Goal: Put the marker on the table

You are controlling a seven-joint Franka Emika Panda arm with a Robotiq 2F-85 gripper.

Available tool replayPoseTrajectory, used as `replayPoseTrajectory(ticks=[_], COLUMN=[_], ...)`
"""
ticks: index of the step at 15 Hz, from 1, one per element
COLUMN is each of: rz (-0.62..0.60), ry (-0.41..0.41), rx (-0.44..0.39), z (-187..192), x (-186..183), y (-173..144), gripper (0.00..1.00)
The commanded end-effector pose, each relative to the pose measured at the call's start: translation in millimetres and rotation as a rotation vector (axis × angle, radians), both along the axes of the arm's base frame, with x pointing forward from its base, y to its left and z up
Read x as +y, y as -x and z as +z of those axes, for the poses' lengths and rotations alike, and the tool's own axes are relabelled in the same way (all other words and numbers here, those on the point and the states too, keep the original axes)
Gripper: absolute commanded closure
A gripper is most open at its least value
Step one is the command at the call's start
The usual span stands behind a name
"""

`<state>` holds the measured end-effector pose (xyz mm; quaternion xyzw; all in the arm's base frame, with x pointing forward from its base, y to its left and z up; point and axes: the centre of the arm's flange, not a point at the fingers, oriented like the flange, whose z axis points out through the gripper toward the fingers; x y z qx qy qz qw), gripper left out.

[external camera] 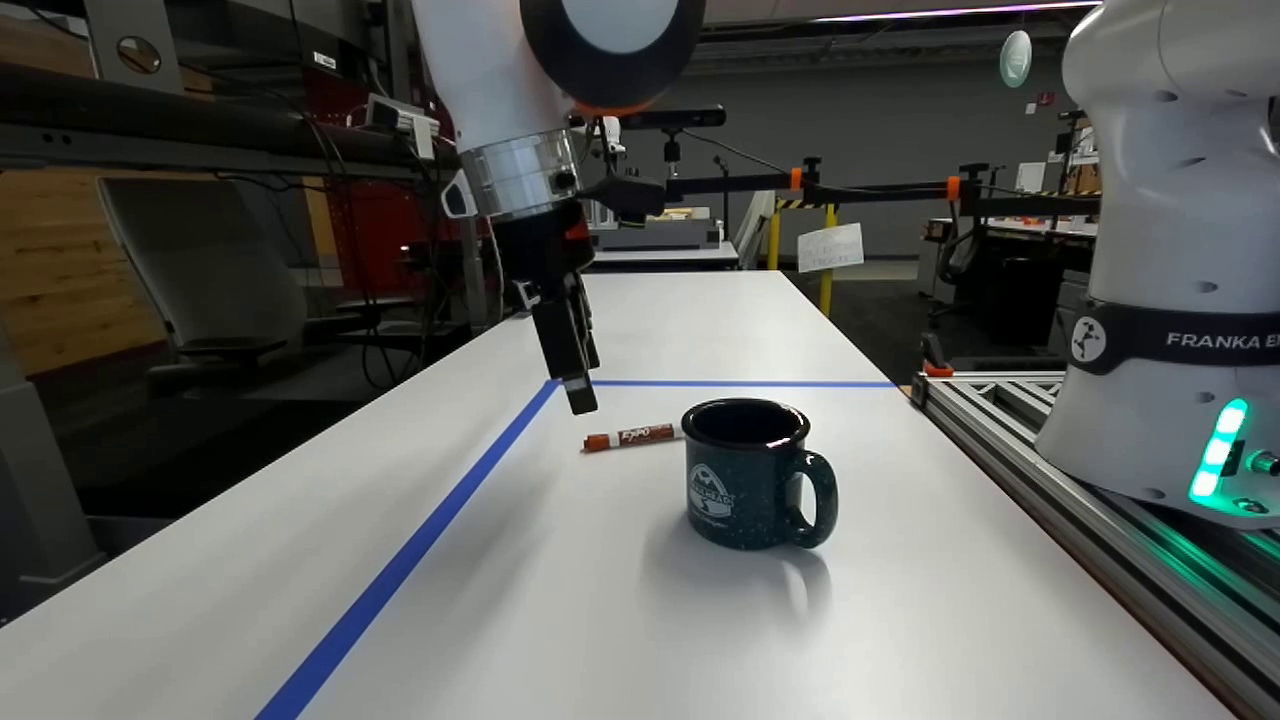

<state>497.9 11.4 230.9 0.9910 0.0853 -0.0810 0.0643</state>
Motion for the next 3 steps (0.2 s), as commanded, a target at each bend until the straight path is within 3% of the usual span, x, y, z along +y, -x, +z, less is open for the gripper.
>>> replayPoseTrajectory(ticks=[1,3], rz=[0.0,-0.001], ry=[0.0,0.0], rx=[0.0,0.0], z=[0.0,0.0], x=[0.0,0.1], y=[0.0,0.0], gripper=[0.0,0.0])
